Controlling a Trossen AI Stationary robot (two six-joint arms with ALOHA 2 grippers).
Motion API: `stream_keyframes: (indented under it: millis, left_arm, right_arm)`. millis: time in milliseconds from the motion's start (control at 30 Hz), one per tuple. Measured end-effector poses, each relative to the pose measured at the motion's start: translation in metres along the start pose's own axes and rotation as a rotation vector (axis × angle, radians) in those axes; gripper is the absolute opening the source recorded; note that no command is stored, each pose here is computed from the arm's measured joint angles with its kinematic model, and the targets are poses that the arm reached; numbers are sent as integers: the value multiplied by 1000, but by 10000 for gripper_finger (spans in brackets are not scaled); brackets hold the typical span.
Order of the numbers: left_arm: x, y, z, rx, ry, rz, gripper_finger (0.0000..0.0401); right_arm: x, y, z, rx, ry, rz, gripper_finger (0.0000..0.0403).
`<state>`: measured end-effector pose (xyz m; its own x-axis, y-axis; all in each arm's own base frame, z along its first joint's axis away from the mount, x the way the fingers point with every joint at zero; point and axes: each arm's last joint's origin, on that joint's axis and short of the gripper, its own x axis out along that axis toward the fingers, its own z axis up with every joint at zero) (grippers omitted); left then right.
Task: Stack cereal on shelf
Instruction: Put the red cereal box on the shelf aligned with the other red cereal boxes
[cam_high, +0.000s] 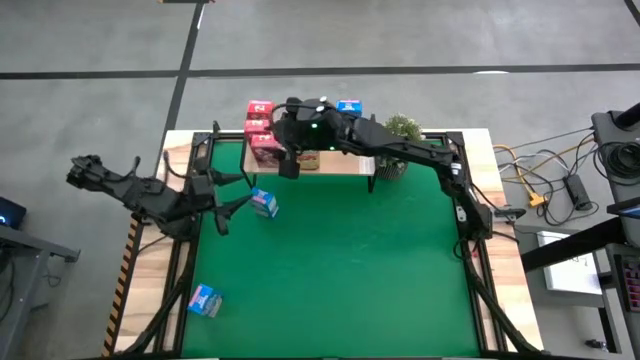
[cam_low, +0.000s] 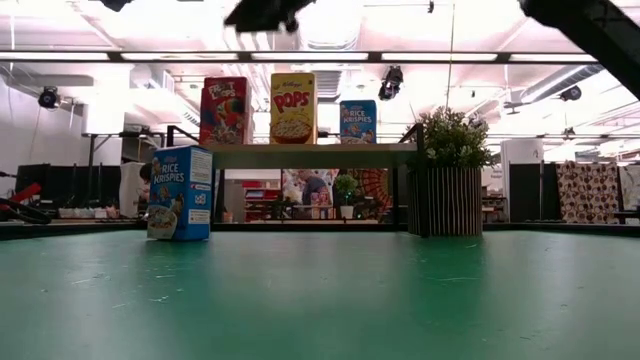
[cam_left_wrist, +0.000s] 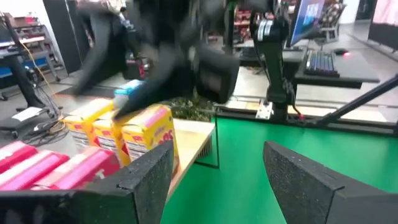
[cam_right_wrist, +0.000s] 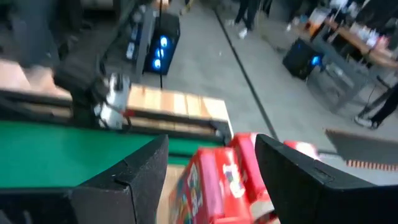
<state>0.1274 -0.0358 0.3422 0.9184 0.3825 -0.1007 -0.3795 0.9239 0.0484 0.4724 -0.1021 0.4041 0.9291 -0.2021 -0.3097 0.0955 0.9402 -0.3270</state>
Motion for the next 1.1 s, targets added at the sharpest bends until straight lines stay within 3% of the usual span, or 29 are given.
stream_keyframes:
  millis: [233,400,567,867,967,1100]
  left_arm:
    - [17,-18,-3,-21,16,6,232]
    - [29,-28,-1,-26,9,18,228]
    - [39,-26,8,-23,18,32,199]
    - [57,13,16,-2,92,255,70]
    - [66,29,14,-13,126,265,18]
    - [77,50,11,-30,161,238,9]
  right_arm:
    - [-47,14,38,-16,-91,30,205]
    - [-91,27,56,-32,-69,88,120]
    - [-126,43,59,-54,24,170,21]
    - [-140,79,44,-28,148,279,9]
    - [-141,93,33,-42,180,234,9]
    - [-144,106,16,-65,204,141,9]
